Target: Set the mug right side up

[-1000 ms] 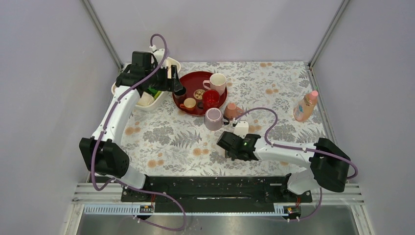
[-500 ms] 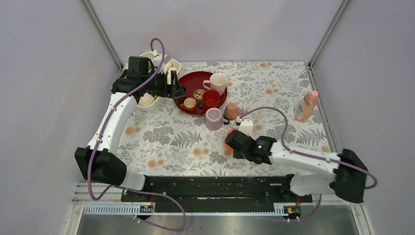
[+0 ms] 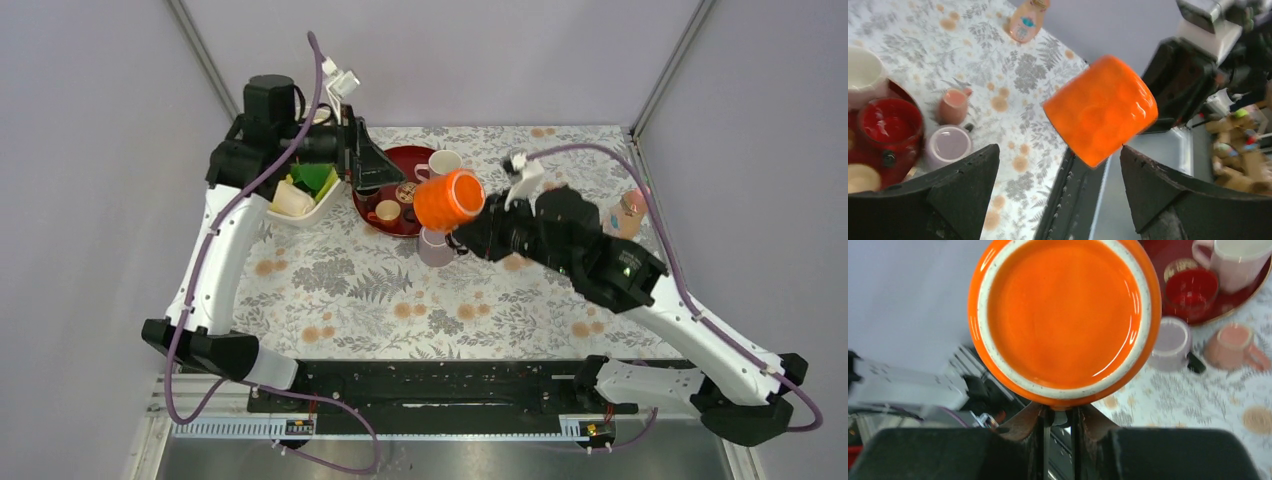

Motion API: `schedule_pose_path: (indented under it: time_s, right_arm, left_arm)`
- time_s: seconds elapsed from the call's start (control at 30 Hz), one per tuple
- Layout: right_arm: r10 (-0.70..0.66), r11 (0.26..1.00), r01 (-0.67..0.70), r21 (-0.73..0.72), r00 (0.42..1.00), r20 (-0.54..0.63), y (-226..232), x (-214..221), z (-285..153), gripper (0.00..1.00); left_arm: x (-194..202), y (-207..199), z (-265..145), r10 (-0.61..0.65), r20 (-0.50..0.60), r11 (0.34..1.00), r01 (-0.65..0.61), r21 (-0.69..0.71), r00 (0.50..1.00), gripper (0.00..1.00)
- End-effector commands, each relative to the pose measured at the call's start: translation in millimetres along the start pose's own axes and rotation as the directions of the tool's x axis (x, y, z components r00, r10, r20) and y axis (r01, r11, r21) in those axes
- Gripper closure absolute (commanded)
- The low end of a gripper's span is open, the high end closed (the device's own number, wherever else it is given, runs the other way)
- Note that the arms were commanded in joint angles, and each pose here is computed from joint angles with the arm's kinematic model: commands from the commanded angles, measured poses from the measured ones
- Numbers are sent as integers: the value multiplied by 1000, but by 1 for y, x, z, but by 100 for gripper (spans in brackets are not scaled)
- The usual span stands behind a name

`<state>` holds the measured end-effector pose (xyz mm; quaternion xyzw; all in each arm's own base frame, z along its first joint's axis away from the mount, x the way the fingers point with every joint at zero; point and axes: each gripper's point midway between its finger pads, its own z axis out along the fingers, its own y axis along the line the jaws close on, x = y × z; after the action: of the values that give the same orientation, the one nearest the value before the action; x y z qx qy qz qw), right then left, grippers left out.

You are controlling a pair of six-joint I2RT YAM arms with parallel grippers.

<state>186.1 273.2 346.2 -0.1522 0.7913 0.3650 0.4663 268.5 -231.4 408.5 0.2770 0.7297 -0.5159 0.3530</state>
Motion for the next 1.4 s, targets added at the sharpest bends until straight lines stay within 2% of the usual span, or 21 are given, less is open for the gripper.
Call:
schedule_pose_path:
  time_s: [0.0, 0.07, 0.1, 0.13, 0.17, 0.23, 0.33, 0.4, 0.43, 0.47, 0.57, 0.67, 0.73, 0.9, 0.97, 1.27, 1.37]
  right_arm:
    - [54, 990, -41, -134, 994, 91, 23, -84, -3, 100]
    - [43, 992, -33, -121, 996, 78, 28, -104, -10, 100]
    - [41, 992, -33, -120, 997, 59, 30, -107, -8, 100]
    - [43, 990, -36, -133, 998, 45, 35, -112, -8, 100]
    - [53, 987, -48, -152, 998, 28, 41, -114, -7, 100]
    - [81, 975, -79, -207, 997, -3, 54, -117, -5, 100]
    - [94, 962, -97, -257, 995, -21, 66, -123, -4, 100]
    - [95, 957, -98, -272, 995, -26, 69, -125, -6, 100]
    - [97, 954, -102, -283, 995, -30, 72, -126, -7, 100]
    - [99, 949, -104, -298, 995, -33, 75, -127, -8, 100]
    - [109, 936, -117, -331, 993, -43, 82, -129, -13, 100]
    - [129, 927, -133, -350, 991, -35, 85, -128, -15, 100]
    - [146, 921, -147, -362, 989, -30, 87, -128, -16, 100]
    - [150, 918, -143, -370, 989, -9, 89, -133, -23, 100]
    - [158, 908, -153, -390, 987, -19, 93, -133, -24, 100]
    - [166, 887, -171, -428, 985, -48, 102, -138, -16, 100]
    - [164, 879, -177, -443, 984, -67, 106, -137, -12, 100]
  left_arm:
    - [-48, -42, -33, 402, 67, 915, -397, -73, 913, 7]
    - [-63, -37, -52, 607, 16, 777, -589, -223, 795, 8]
    - [-69, -35, -61, 721, -34, 658, -698, -282, 693, 8]
    - [-71, -33, -67, 775, -81, 571, -749, -335, 627, 10]
    - [-73, -31, -73, 861, -170, 398, -844, -360, 479, 10]
    - [-71, -30, -76, 920, -309, 116, -923, -367, 239, 12]
    - [-73, -48, -76, 919, -378, -265, -883, -387, -110, 12]
    - [-83, -71, -73, 857, -385, -496, -749, -439, -342, 10]
    - [-89, -89, -78, 815, -392, -577, -664, -476, -427, 11]
    - [-93, -99, -79, 777, -404, -629, -605, -488, -482, 12]
    - [-100, -115, -80, 714, -421, -697, -505, -509, -560, 13]
    - [-90, -118, -66, 598, -439, -793, -415, -445, -671, 12]
    - [-84, -120, -59, 559, -424, -818, -390, -423, -713, 12]
    - [-74, -117, -50, 522, -401, -842, -381, -382, -752, 19]
    - [-73, -120, -47, 503, -392, -851, -364, -378, -770, 25]
    - [-59, -126, -36, 456, -332, -868, -329, -373, -826, 33]
    - [-60, -125, -33, 468, -329, -862, -343, -373, -820, 43]
